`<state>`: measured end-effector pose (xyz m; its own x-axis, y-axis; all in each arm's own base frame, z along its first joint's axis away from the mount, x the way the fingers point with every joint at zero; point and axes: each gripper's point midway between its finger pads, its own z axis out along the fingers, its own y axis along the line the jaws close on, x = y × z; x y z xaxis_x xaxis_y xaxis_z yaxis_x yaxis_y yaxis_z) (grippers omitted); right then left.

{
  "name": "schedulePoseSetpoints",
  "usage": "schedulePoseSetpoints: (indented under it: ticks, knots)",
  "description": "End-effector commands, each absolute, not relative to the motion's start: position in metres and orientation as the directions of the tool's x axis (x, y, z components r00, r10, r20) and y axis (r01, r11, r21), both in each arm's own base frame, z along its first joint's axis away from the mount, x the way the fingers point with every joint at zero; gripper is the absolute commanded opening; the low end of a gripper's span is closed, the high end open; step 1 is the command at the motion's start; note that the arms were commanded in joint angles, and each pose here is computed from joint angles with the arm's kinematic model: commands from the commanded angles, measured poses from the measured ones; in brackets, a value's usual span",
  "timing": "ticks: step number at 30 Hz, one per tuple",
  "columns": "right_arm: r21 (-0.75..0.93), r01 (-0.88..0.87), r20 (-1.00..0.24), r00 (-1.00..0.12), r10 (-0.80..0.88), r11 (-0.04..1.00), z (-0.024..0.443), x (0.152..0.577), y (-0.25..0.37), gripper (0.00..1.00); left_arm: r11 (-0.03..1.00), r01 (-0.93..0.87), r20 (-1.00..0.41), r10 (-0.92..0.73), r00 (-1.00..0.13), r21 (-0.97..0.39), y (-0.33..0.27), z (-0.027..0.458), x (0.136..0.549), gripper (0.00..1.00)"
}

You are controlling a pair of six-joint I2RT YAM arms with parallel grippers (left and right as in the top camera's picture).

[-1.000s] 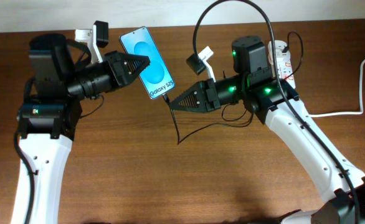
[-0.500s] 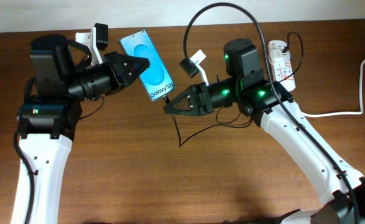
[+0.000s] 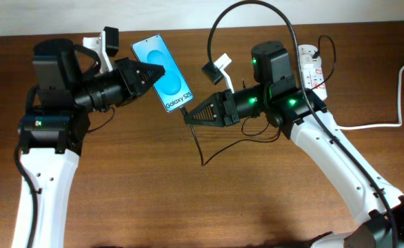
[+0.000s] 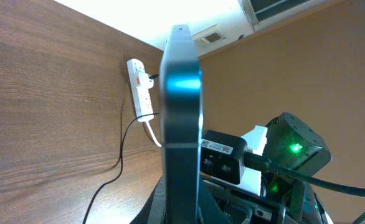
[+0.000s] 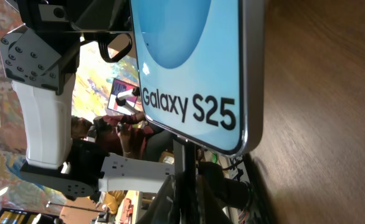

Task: Plug charger to phone and switch on socket
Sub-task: 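Align the USB-C plug with the phone port and push it in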

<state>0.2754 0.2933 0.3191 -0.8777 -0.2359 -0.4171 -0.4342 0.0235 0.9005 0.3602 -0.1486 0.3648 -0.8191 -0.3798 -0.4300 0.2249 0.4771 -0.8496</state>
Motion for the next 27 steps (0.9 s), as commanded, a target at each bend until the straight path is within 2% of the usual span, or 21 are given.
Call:
schedulePoseSetpoints:
  ticks: [1,8,13,15,17,20,24,27]
  knots:
    - [0.888,-0.459,-0.443,-0.866,-0.232,0.018,0.323,0.277,0.293,0.05,0.463,0.244,-0.435,-0.366,-0.823,-0.852,-0.15,0.371,0.354,0.0]
    - [0.881,-0.469,-0.453,-0.875,-0.169,0.068,0.326,0.294,0.297,0.04,0.44,0.265,-0.422,-0.308,-0.852,-0.858,-0.165,0.369,0.342,0.0]
    - [0.879,-0.473,-0.459,-0.873,-0.167,0.056,0.33,0.294,0.297,0.06,0.436,0.265,-0.414,-0.293,-0.862,-0.86,-0.166,0.367,0.338,0.0]
    - [0.879,-0.473,-0.459,-0.873,-0.167,0.056,0.33,0.294,0.297,0.16,0.425,0.265,-0.405,-0.284,-0.869,-0.866,-0.167,0.367,0.335,0.0]
    - [0.879,-0.473,-0.459,-0.873,-0.167,0.056,0.33,0.294,0.297,0.17,0.424,0.264,-0.404,-0.283,-0.87,-0.866,-0.167,0.367,0.335,0.0]
    - [0.879,-0.474,-0.46,-0.872,-0.166,0.057,0.33,0.295,0.297,0.28,0.424,0.251,-0.39,-0.282,-0.877,-0.87,-0.167,0.365,0.334,0.0]
    - [0.876,-0.476,-0.462,-0.874,-0.151,0.078,0.328,0.299,0.297,0.54,0.418,0.274,-0.41,-0.28,-0.868,-0.866,-0.168,0.369,0.335,0.0]
    - [0.872,-0.476,-0.463,-0.877,-0.127,0.111,0.324,0.305,0.297,0.58,0.422,0.353,-0.488,-0.271,-0.83,-0.835,-0.168,0.379,0.34,0.0]
